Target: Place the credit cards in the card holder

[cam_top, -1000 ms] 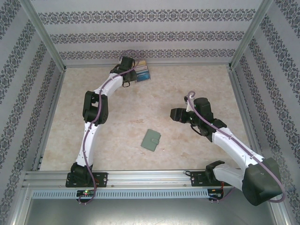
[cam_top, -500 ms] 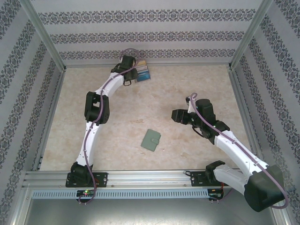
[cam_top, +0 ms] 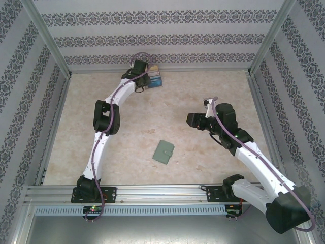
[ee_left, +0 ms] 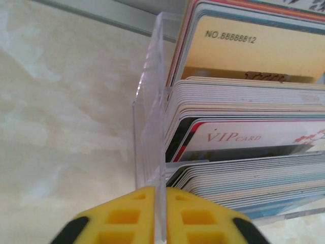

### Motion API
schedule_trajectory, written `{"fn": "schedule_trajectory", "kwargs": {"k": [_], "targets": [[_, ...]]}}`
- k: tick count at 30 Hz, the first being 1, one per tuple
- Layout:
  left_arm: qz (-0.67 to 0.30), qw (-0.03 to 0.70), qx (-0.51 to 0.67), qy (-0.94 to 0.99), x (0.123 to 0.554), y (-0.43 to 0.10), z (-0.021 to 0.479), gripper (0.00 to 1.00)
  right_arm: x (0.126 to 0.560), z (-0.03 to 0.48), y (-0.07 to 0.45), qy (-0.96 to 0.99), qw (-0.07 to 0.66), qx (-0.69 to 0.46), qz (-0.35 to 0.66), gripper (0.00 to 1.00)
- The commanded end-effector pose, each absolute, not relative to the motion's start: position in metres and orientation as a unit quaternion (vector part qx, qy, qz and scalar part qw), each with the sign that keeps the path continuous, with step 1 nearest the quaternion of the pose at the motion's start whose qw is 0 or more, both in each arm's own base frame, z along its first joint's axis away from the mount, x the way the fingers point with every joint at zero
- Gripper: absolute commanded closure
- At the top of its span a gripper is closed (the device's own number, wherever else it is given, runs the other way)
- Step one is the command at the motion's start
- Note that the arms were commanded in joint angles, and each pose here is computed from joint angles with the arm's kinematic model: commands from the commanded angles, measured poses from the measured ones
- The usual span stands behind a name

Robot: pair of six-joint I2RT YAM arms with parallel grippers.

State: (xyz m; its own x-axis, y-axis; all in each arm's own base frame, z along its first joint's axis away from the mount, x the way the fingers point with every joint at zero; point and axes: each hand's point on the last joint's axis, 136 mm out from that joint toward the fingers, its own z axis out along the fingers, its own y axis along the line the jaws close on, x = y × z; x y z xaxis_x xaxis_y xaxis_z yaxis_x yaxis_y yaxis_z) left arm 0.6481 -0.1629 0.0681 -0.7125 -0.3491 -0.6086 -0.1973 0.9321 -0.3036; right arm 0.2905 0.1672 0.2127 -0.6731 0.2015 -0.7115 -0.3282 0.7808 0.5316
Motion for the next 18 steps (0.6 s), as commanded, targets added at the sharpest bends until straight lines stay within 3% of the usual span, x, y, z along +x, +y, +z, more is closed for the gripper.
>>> {"fn": "schedule_trajectory", "kwargs": {"k": [1, 11, 18], "targets": [[-0.062, 0.287, -0.158, 0.943, 0.625, -0.148, 0.029, 0.98, 0.293, 0.223, 0.166, 0.849, 0.411, -0.041, 0.329, 0.44], [-0.049, 0.28, -0.161, 0.945, 0.578, -0.145, 0.053, 1.0, 0.3, 0.214, 0.156, 0.862, 0.4, 0.006, 0.311, 0.44], [-0.092, 0.255, -0.239, 0.933, 0.51, -0.159, 0.053, 0.98, 0.303, 0.201, 0.152, 0.872, 0.38, 0.044, 0.304, 0.45]]}}
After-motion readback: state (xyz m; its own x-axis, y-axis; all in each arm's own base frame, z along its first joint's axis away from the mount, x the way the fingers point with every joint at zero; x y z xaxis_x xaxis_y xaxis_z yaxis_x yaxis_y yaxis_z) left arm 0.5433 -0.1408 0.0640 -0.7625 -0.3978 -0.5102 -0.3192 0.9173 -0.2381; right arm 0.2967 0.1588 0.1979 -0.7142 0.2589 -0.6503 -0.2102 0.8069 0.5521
